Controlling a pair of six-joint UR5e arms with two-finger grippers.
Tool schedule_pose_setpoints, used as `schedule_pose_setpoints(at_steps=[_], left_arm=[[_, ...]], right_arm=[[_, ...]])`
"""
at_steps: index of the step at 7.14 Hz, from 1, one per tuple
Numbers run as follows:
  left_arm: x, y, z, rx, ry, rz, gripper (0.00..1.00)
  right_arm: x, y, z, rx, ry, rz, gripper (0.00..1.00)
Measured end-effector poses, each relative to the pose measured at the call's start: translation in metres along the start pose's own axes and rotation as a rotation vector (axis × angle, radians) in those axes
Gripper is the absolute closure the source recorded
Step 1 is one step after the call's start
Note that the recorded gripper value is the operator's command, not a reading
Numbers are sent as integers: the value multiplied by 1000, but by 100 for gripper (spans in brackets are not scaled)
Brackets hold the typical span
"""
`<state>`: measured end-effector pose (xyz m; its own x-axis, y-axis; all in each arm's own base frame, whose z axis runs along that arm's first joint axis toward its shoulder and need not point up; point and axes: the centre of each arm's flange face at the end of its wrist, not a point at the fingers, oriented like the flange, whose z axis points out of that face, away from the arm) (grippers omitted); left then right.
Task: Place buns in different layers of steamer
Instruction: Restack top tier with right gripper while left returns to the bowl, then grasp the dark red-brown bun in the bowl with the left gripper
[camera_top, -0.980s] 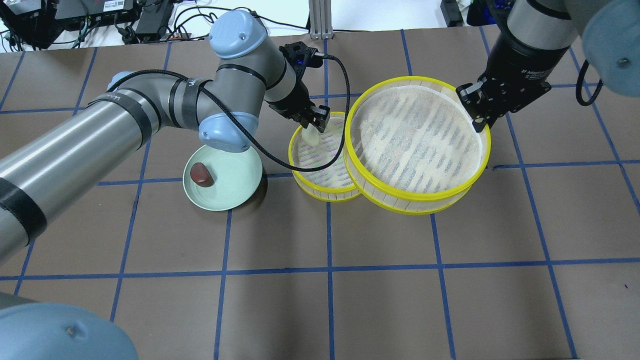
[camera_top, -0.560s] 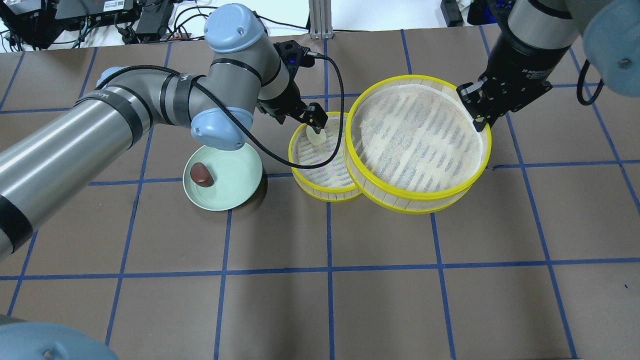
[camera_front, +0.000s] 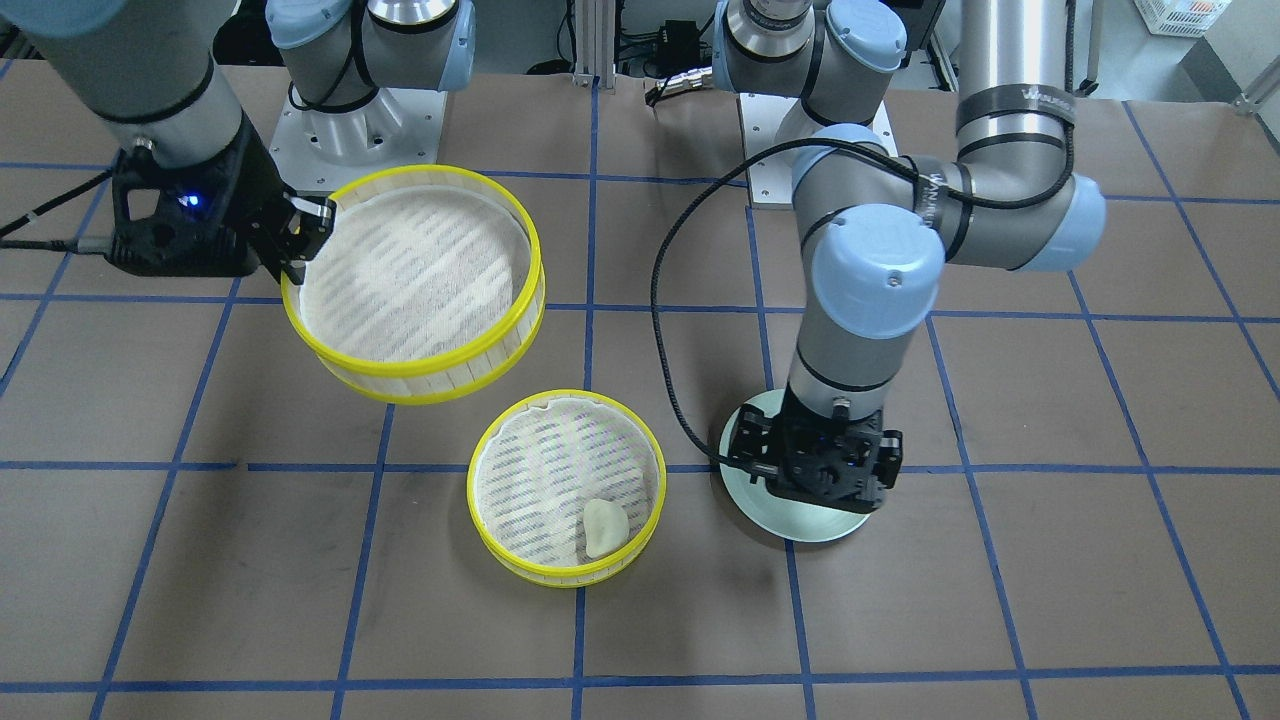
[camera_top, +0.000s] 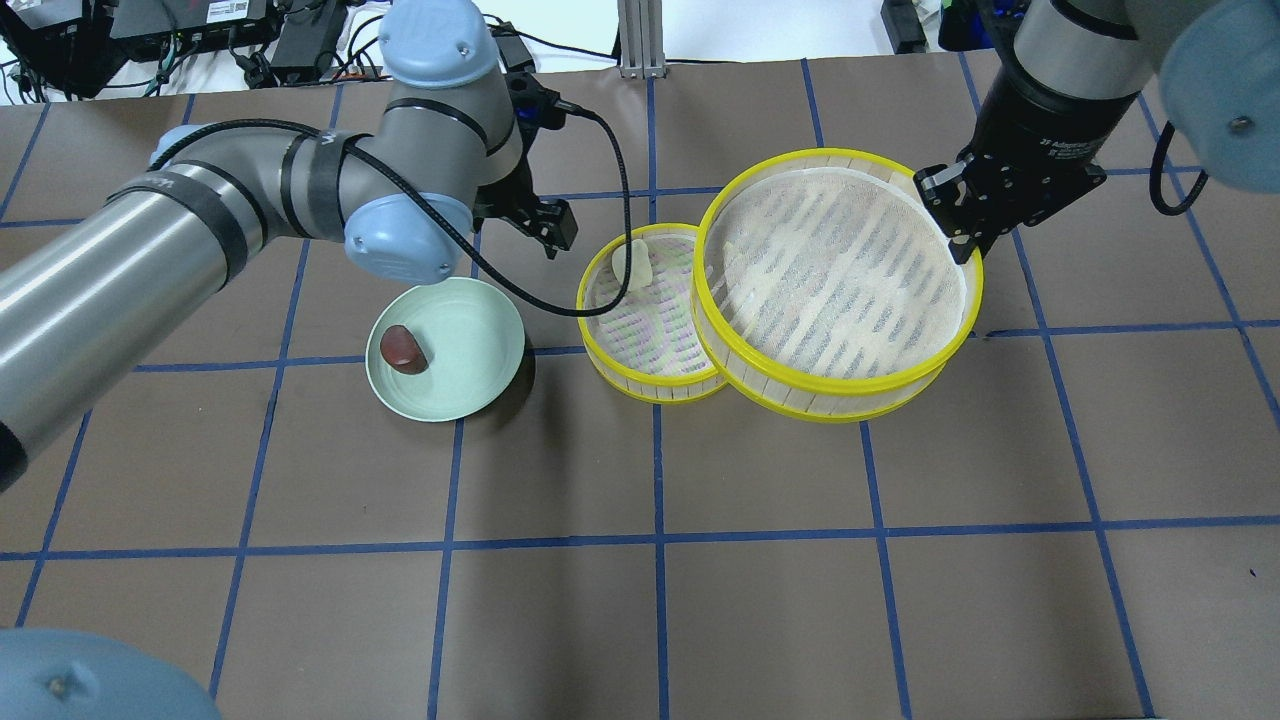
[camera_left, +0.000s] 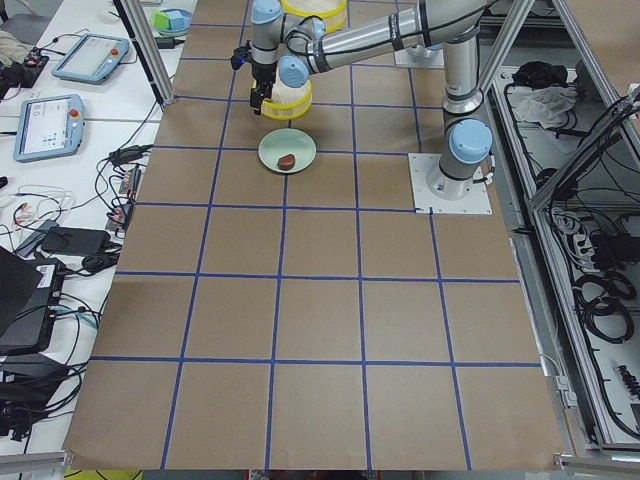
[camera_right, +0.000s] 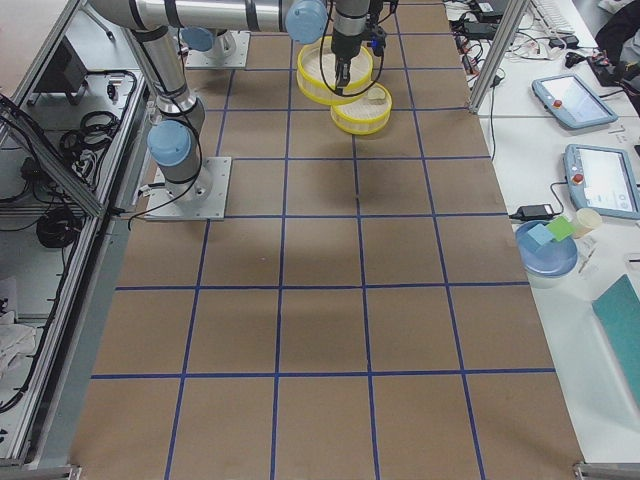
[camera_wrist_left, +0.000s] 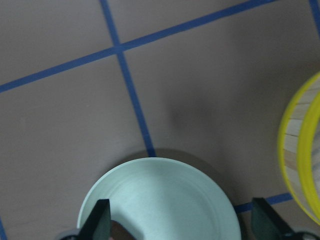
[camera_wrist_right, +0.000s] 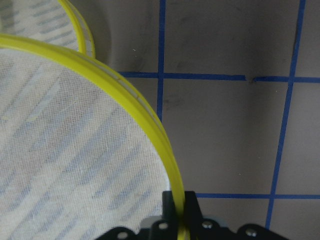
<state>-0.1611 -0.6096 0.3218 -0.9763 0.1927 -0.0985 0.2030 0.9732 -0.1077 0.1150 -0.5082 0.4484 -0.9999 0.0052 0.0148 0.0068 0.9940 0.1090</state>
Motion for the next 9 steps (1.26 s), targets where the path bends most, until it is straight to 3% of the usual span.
schedule_pose_setpoints(at_steps=[2, 5, 9], left_arm=[[-45, 13, 1, -81, 5, -224, 0], [-50, 27, 29, -198, 28, -486, 0], [-53, 44, 84, -312, 17, -600, 0]], right_arm=[[-21, -41, 49, -34, -7, 126, 100], [-99, -64, 91, 19, -26, 169, 100], [-129, -75, 112, 71, -7, 129, 100]])
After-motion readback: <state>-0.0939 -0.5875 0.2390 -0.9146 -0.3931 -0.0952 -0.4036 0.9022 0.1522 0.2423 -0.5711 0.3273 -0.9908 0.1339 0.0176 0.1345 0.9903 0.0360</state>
